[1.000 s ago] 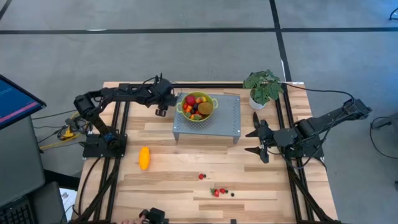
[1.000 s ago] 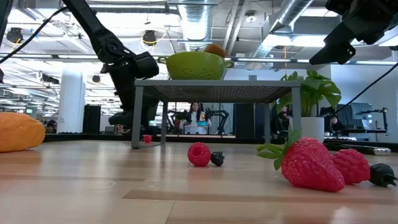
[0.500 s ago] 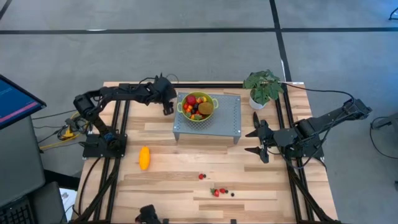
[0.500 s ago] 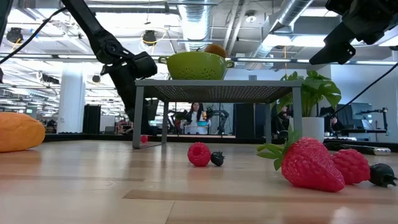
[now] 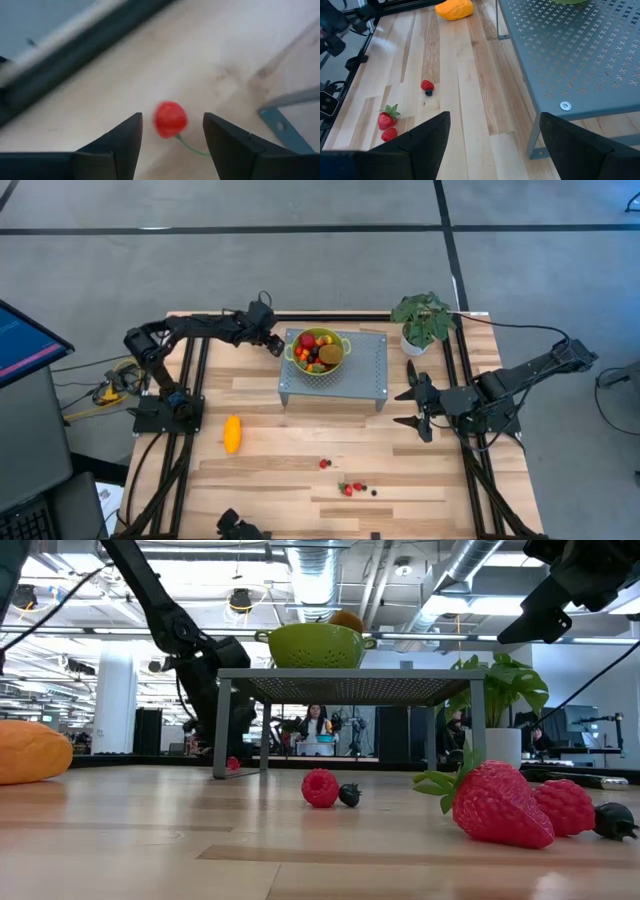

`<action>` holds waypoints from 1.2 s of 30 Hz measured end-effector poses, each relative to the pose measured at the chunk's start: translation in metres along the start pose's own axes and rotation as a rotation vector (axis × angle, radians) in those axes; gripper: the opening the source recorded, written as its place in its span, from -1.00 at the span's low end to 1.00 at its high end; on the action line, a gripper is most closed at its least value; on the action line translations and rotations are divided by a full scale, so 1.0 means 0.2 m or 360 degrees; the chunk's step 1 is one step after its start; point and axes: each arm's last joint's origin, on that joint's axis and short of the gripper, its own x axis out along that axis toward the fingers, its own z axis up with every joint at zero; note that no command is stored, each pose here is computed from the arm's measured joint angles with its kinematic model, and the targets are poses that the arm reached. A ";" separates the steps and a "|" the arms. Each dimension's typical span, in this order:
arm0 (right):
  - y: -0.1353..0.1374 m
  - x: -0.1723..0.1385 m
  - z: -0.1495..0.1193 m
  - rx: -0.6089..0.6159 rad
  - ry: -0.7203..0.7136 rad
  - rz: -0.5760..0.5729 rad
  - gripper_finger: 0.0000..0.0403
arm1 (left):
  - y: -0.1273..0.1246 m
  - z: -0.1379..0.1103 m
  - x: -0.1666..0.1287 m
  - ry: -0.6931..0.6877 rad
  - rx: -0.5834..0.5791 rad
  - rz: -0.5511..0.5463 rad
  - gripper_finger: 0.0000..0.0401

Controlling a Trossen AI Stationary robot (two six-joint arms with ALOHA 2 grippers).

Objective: Pick & Place Fruit
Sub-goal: Put the red cherry into the green strainer bowl on the shelf

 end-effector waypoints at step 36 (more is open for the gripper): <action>0.00 0.00 0.00 0.0000 -0.0001 0.0000 0.50 | -0.02 -0.03 0.11 0.0020 -0.0114 0.0027 -0.42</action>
